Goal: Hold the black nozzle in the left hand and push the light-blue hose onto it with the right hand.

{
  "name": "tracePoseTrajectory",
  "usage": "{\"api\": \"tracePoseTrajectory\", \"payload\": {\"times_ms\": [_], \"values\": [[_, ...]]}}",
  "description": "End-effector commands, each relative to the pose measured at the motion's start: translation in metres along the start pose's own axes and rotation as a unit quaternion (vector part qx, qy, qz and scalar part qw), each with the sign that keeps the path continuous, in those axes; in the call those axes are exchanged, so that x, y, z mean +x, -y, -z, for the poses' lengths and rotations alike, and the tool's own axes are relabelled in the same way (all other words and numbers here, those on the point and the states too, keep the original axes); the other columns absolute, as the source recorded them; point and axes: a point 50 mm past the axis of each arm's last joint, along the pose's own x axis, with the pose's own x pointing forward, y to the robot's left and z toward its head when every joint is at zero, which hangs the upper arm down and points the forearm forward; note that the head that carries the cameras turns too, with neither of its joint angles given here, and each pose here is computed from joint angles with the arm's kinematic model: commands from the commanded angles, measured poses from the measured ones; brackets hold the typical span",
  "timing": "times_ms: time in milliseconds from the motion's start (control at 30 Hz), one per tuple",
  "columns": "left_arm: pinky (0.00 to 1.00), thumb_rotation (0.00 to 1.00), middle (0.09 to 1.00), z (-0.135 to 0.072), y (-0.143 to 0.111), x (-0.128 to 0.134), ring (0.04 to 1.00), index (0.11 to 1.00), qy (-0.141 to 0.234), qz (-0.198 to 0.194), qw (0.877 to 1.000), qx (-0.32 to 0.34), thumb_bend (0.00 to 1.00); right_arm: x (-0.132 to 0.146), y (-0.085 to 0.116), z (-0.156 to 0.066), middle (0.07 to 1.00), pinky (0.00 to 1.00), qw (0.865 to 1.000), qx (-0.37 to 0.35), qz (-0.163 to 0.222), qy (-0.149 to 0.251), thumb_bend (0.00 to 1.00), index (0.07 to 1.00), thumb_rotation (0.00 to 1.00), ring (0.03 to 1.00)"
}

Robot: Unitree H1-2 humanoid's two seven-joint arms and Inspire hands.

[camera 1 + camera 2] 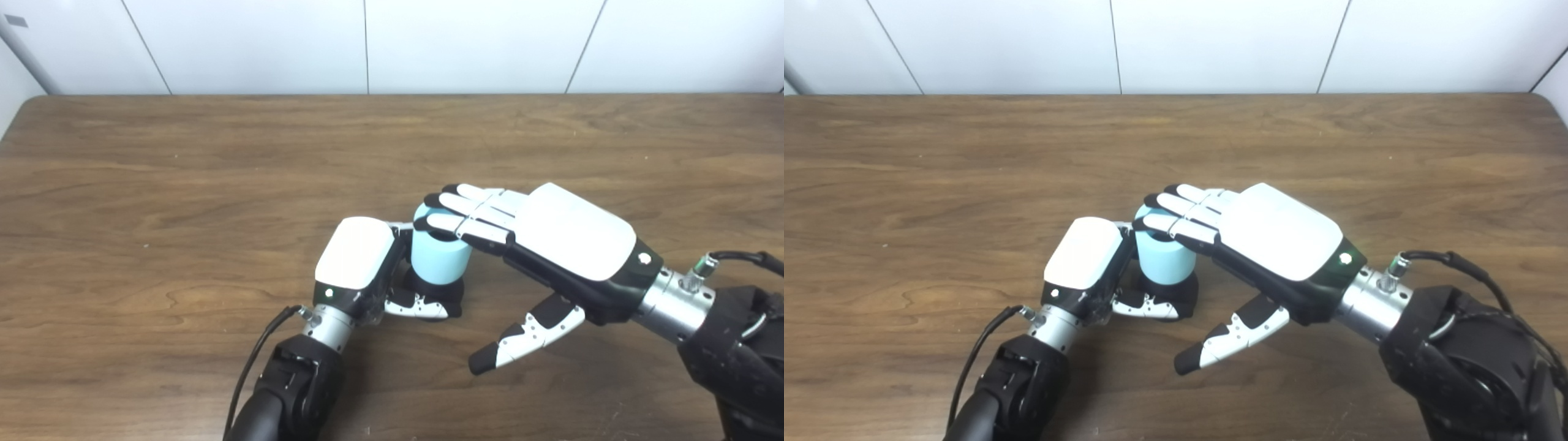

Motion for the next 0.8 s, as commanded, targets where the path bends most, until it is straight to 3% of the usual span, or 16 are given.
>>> {"api": "tracePoseTrajectory", "payload": {"times_ms": [0, 333, 567, 767], "values": [[0.44, 0.00, 0.486, 0.002, 0.005, 0.000, 0.504, 0.486, -0.010, 0.015, 1.000, 0.016, 0.52, -0.003, 0.007, -0.001, 0.951, 0.85, 1.000, -0.024, 0.014, 0.010, 0.71, 0.875, 0.85, 0.953], [0.43, 0.00, 0.418, 0.002, 0.005, 0.001, 0.479, 0.494, -0.013, 0.014, 1.000, 0.018, 0.52, -0.005, -0.011, 0.000, 0.972, 0.90, 0.998, -0.044, -0.039, -0.001, 0.72, 0.891, 0.90, 0.984], [0.45, 0.00, 0.530, 0.001, 0.005, 0.000, 0.514, 0.467, -0.015, 0.020, 0.999, 0.024, 0.52, -0.006, -0.034, 0.001, 0.953, 0.90, 0.998, -0.038, -0.057, -0.004, 0.71, 0.889, 0.85, 0.961], [0.45, 0.00, 0.517, 0.002, 0.005, -0.001, 0.514, 0.476, -0.016, 0.018, 0.999, 0.024, 0.52, -0.007, -0.042, 0.003, 0.959, 0.89, 0.998, -0.031, -0.061, -0.007, 0.71, 0.886, 0.85, 0.963]]}}
